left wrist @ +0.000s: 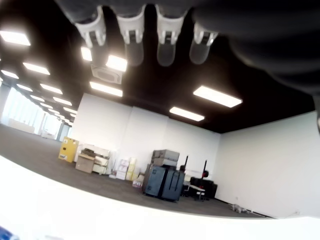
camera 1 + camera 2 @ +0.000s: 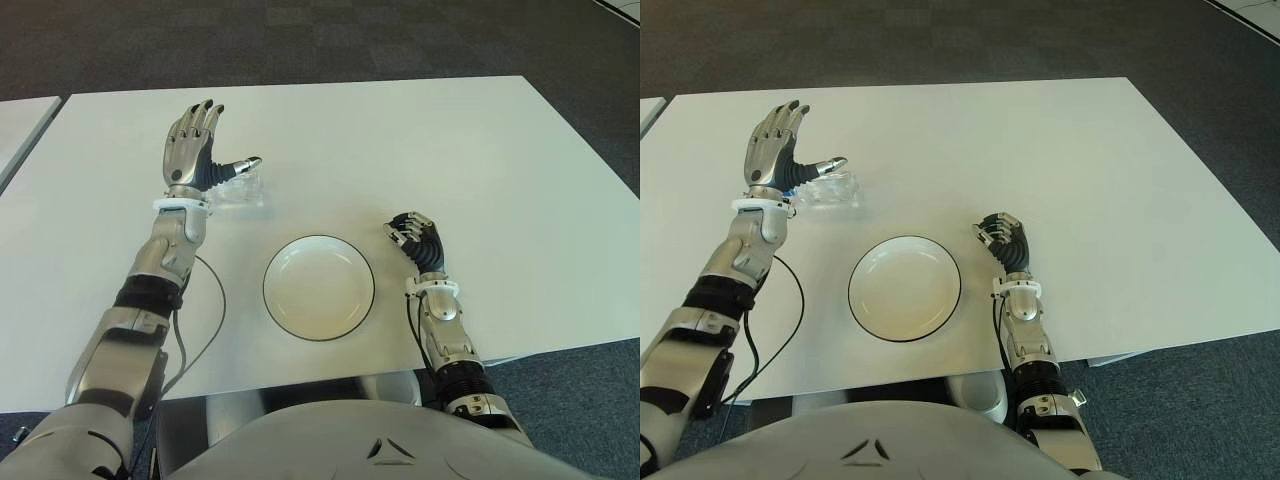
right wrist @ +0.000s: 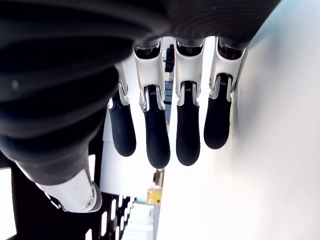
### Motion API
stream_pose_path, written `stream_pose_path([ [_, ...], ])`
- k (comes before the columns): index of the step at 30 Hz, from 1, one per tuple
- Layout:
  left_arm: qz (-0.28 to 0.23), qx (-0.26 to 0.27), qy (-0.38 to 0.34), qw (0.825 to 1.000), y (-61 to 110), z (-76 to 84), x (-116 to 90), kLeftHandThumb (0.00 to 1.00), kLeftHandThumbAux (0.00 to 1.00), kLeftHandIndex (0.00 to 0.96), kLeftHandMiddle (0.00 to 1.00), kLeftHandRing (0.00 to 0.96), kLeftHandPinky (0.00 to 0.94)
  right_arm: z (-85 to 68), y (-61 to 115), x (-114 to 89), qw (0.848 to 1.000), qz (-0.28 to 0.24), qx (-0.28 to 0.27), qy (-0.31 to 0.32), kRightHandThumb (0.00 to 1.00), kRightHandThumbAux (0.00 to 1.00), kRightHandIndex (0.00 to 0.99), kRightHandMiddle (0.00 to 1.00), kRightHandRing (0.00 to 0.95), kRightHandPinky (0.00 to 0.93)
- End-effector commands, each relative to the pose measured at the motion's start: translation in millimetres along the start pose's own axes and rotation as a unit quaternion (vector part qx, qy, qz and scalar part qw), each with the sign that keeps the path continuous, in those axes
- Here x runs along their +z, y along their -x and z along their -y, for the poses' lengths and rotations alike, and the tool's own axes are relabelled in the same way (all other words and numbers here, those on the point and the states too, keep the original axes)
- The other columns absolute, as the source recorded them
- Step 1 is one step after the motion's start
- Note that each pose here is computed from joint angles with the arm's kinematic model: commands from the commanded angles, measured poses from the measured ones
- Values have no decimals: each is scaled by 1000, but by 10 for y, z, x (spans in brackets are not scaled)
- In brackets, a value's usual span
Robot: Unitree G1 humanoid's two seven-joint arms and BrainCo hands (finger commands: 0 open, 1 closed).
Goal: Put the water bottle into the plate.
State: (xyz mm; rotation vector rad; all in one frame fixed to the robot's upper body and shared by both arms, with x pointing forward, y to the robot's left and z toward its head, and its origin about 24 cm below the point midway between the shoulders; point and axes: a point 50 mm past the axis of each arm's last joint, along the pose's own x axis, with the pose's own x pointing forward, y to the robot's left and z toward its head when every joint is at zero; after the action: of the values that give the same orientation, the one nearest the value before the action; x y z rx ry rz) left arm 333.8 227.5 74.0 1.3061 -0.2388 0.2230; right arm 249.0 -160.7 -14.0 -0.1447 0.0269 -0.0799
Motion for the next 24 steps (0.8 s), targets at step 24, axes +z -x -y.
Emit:
stream_pose_path([
  [24, 37, -262, -201, 943, -55, 467, -161, 604, 202, 0, 0, 0, 0, -15, 20, -7, 1000, -3, -8, -5, 708, 733, 425, 478, 468, 474],
])
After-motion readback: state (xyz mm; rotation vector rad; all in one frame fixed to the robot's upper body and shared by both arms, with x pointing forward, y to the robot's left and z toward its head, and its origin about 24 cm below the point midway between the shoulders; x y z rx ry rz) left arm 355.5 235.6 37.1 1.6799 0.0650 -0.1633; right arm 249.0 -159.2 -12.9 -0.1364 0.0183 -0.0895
